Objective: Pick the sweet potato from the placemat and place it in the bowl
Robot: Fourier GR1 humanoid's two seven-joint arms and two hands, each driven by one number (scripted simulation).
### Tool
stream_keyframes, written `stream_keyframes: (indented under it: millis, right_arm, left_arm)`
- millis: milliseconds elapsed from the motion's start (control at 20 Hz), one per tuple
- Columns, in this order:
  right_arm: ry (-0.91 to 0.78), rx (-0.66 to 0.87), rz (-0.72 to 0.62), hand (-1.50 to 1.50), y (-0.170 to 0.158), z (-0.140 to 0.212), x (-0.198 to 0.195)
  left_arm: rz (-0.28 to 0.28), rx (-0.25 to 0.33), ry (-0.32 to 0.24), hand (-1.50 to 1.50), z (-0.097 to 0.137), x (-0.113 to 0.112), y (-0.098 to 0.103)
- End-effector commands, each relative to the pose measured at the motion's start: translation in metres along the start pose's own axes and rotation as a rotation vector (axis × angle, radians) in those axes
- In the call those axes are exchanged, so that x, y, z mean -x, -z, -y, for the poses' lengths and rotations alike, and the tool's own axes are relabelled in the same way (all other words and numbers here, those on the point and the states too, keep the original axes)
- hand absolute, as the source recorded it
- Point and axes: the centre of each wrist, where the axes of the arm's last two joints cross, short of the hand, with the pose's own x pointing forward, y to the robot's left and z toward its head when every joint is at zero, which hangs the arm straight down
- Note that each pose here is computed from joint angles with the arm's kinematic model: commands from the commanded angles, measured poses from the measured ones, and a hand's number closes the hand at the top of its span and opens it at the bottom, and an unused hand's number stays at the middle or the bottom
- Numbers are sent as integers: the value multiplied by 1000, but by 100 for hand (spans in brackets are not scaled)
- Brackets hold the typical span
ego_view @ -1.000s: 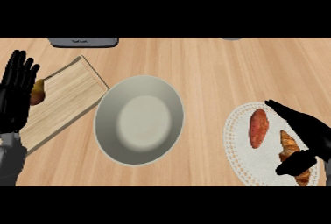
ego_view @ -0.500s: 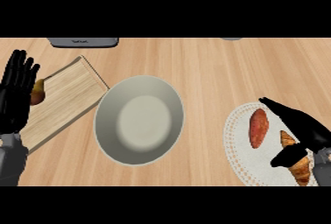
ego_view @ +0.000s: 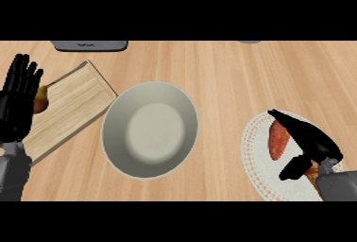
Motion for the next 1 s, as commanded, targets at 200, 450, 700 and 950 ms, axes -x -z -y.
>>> stream_keyframes:
  millis: [200, 450, 700, 950]
  right_arm:
    - [-3, -27, -64, -150, 25, 1, 12]
    - [4, -42, -87, -150, 26, -30, 50]
    - [-9, 78, 16, 150, 25, -8, 35]
    - [-48, 109, 27, 150, 37, -21, 25]
  left_arm:
    - [-8, 0, 9, 0, 0, 12, -23]
    - [7, 0, -9, 0, 8, -3, 2]
    - [5, 0, 6, 0, 8, -12, 0]
    - [0, 12, -2, 0, 1, -8, -5]
